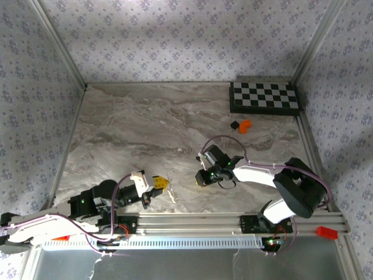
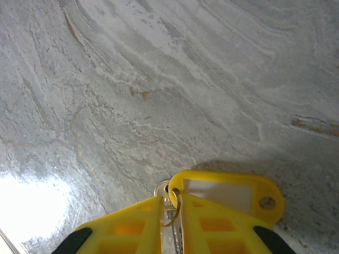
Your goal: Put the keys on the keyring
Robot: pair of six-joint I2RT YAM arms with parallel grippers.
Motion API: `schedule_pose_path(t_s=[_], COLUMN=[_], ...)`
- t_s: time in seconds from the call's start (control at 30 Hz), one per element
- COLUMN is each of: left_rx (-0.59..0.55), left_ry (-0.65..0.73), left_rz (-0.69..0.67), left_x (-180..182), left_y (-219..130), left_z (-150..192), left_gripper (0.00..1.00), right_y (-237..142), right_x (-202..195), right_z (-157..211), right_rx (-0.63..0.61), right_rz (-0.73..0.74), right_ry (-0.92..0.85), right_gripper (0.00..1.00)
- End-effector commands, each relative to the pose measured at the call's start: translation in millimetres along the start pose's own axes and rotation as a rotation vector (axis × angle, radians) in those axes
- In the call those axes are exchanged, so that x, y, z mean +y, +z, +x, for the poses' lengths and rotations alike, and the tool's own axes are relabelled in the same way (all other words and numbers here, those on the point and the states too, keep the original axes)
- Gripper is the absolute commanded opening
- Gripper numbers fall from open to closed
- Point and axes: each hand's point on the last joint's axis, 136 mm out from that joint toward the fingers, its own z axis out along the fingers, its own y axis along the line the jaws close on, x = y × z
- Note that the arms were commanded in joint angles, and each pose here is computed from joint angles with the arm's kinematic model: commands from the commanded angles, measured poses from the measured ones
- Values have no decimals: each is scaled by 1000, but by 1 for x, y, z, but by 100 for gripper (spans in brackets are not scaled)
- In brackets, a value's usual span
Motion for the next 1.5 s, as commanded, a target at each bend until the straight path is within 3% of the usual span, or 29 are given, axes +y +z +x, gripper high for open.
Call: schedule_pose_path(t_s=[0.0, 0.5, 0.7, 1.03, 1.47], left_rx=[-31, 1, -20, -16, -6], left_ry=[-11, -22, -16, -17, -16], left_rz=[-31, -79, -95, -100, -117], left_x=[6, 15, 18, 19, 23], left_y=[-4, -8, -12, -13, -15], left_z=[-8, -4, -7, -7, -3], left_gripper=[0, 0, 0, 0, 0], right_y=[1, -21, -37, -29, -17], right_x=[6, 11, 4, -4, 8], right_z=[-5, -4, 20, 47, 54], right_rx=[1, -23, 5, 90, 126], right_rz=[-11, -20, 101, 337, 369], right_ry=[9, -27, -109, -224, -289], right_gripper=[15, 0, 0, 0, 1])
